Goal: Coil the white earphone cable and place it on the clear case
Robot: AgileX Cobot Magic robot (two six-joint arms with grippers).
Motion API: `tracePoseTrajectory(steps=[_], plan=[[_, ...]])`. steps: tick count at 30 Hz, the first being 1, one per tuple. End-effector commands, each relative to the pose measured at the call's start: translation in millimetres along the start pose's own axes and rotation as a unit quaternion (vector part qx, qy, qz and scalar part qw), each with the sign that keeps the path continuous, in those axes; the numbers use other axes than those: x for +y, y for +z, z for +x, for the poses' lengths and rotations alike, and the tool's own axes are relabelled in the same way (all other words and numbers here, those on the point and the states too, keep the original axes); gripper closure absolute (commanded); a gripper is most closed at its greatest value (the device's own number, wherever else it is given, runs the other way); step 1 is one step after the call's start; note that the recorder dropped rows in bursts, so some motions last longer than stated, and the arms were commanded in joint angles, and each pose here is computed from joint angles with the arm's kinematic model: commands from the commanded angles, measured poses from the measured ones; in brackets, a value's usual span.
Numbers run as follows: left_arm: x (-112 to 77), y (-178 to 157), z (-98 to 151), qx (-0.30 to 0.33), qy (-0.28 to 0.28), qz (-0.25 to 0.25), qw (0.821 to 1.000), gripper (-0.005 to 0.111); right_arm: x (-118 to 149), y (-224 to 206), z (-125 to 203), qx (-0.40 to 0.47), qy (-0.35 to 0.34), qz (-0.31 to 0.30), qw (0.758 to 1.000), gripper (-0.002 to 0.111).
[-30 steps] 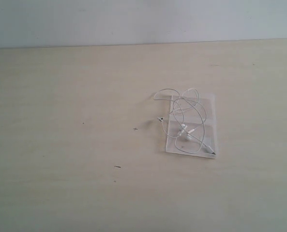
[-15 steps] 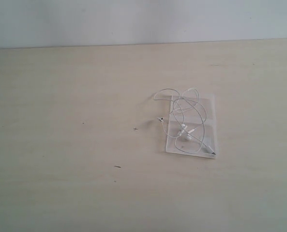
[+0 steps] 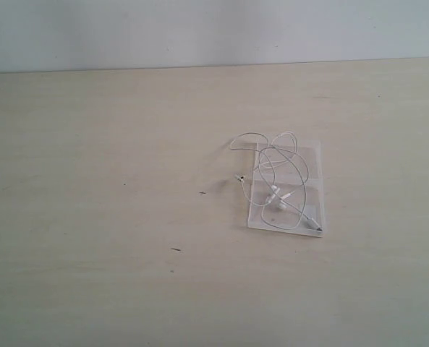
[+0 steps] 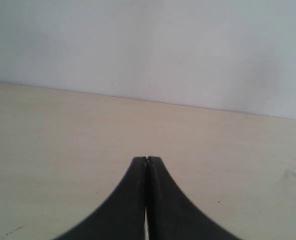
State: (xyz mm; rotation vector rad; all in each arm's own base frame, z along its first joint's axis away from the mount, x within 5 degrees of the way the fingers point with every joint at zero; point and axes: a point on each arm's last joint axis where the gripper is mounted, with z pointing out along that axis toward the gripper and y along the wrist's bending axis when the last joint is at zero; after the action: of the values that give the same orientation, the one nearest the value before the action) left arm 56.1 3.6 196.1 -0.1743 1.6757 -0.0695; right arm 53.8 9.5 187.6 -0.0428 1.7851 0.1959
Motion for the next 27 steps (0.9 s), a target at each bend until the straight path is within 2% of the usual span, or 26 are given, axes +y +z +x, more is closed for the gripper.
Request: tracePoseTrajectory(steps=[1, 8, 13, 27], plan=[[2.1, -0.3, 5.3, 0.022, 0.0, -0.015, 1.0, 0.107, -0.5, 0.1, 0.1, -0.007, -0.003, 0.003, 1.0, 0.108], [4.1, -0.6, 7.0, 0.03, -0.018, -0.032, 0.999, 0.107, -0.5, 0.1, 0.1, -0.007, -0.003, 0.003, 1.0, 0.108], [5.6, -1.5, 15.0, 0.074, -0.018, -0.041, 0.996, 0.107, -0.5, 0.1, 0.1, -0.007, -0.003, 0.003, 1.0, 0.108], [5.6, -1.5, 14.9, 0.074, -0.018, -0.041, 0.996, 0.107, -0.5, 0.1, -0.1, -0.008, -0.003, 0.003, 1.0, 0.108]])
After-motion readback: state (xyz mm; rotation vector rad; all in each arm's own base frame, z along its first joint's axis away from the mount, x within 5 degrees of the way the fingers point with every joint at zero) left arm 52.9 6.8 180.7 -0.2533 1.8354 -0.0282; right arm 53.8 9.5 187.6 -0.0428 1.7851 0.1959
